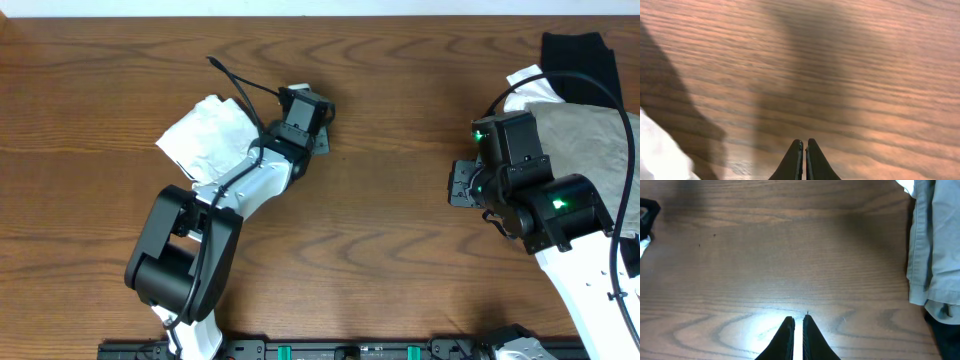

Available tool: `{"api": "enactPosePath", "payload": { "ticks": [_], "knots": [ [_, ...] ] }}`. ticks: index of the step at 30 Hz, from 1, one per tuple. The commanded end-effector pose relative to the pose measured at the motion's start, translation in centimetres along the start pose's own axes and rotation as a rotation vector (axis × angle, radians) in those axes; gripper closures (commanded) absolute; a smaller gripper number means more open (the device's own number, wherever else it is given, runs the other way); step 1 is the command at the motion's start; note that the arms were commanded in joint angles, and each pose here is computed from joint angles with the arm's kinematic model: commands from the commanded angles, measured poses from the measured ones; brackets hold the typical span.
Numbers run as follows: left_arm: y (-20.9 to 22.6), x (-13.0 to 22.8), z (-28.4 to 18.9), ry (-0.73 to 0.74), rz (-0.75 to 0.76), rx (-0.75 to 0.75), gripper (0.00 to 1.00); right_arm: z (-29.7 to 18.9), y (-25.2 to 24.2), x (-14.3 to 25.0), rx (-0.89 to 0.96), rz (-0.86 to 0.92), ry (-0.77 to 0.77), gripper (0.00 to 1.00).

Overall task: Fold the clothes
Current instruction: 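Carry the white bundle leftward with the left gripper and lower it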

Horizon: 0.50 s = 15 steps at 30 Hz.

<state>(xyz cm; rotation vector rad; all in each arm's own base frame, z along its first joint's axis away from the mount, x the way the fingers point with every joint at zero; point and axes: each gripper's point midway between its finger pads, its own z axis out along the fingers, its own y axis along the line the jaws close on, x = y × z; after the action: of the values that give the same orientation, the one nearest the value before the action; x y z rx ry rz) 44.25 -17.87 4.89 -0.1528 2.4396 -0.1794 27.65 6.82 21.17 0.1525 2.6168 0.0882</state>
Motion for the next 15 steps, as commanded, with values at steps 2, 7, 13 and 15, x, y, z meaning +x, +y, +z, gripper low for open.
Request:
{"api": "enactPosePath", "payload": {
  "ticks": [2, 7, 13, 15],
  "knots": [
    [2.5, 1.2, 1.7, 0.029, 0.021, -0.079, 0.94, -0.2, -0.3, 0.0, 0.006, 0.002, -0.006, 0.93],
    [4.3, 1.6, 2.3, 0.05, 0.008, -0.124, 0.94, -0.2, -0.3, 0.0, 0.006, 0.002, -0.006, 0.93],
    [8.6, 3.1, 2.1, 0.113, -0.101, -0.273, 0.94, -0.2, -0.3, 0.0, 0.006, 0.002, -0.006, 0.93],
    [10.9, 4.3, 1.5, 0.152, -0.174, -0.364, 0.94, -0.2, -0.3, 0.0, 0.006, 0.003, -0.006, 0.93]
  ]
}}
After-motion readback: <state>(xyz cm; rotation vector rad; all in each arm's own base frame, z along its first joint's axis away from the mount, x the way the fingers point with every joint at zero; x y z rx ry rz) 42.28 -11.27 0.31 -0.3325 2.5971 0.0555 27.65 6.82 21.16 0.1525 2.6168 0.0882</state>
